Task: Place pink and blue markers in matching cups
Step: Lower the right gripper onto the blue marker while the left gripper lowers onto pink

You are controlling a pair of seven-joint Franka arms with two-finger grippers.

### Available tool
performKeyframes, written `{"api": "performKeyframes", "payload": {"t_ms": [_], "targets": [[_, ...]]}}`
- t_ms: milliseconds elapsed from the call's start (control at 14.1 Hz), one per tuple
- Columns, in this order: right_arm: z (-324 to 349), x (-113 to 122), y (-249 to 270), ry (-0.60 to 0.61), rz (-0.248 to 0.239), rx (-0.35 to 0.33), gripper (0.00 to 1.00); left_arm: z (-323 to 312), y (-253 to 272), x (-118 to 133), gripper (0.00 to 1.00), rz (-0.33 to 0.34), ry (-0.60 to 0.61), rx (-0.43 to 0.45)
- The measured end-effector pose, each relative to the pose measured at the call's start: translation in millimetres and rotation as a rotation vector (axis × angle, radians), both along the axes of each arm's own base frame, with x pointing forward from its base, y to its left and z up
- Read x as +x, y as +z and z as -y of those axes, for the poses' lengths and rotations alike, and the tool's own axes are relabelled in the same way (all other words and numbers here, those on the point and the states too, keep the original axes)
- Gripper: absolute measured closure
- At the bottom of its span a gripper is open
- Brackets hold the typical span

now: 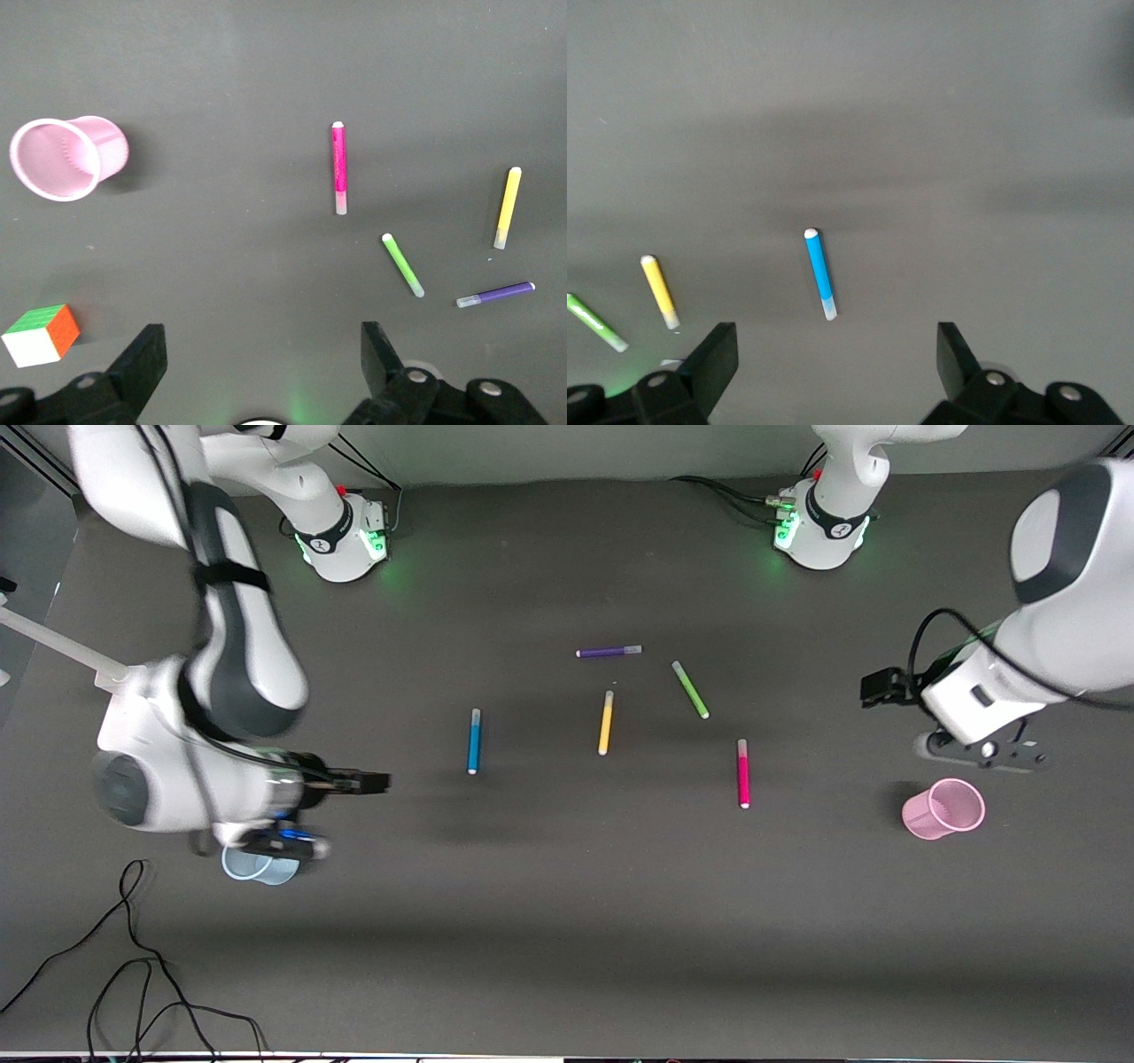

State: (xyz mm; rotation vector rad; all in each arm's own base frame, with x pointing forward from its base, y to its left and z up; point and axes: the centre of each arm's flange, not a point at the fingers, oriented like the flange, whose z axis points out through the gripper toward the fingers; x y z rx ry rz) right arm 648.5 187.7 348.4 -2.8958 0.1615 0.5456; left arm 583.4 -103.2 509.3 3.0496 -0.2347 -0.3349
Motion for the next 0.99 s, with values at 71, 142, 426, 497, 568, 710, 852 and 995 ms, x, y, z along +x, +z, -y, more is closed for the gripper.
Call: {"api": "performKeyframes", "payload": {"t_ms": [71, 142, 426, 497, 568, 710, 852, 995], "targets": [[-18.8, -1.7, -24.4, 0.028, -0.028, -0.009, 0.00, 6.3, -14.7, 1.4, 0.02, -0.020, -0.010, 0.001], [-35.4, -4.6, -49.1, 0.054, -0.056, -0.021, 0.00, 12.7, -31.0, 2.3, 0.02, -0.035, -0.019, 0.002], [-73.4, -20.1, -127.5, 0.116, -0.152, -0.053, 0.00, 36.7, -98.9, 0.4, 0.02, -0.012, -0.045, -0.001], [-78.6, -23.0, -136.5, 0.124, -0.165, -0.052, 0.00, 42.7, -116.0, -1.9, 0.02, 0.000, -0.051, -0.003], [-83.4, -25.9, -142.9, 0.132, -0.176, -0.049, 0.00, 49.5, -132.3, -4.4, 0.02, 0.014, -0.058, -0.005], [-89.5, -32.8, -154.6, 0.147, -0.207, -0.052, 0.00, 58.6, -165.5, -8.2, 0.02, 0.037, -0.061, -0.013], [-94.3, -39.8, -172.8, 0.161, -0.233, -0.066, 0.00, 63.2, -199.3, -10.6, 0.03, 0.035, -0.030, -0.047], [-95.7, -45.3, -191.6, 0.167, -0.259, -0.078, 0.01, 74.4, -230.9, -15.9, 0.03, 0.037, -0.025, -0.062]]}}
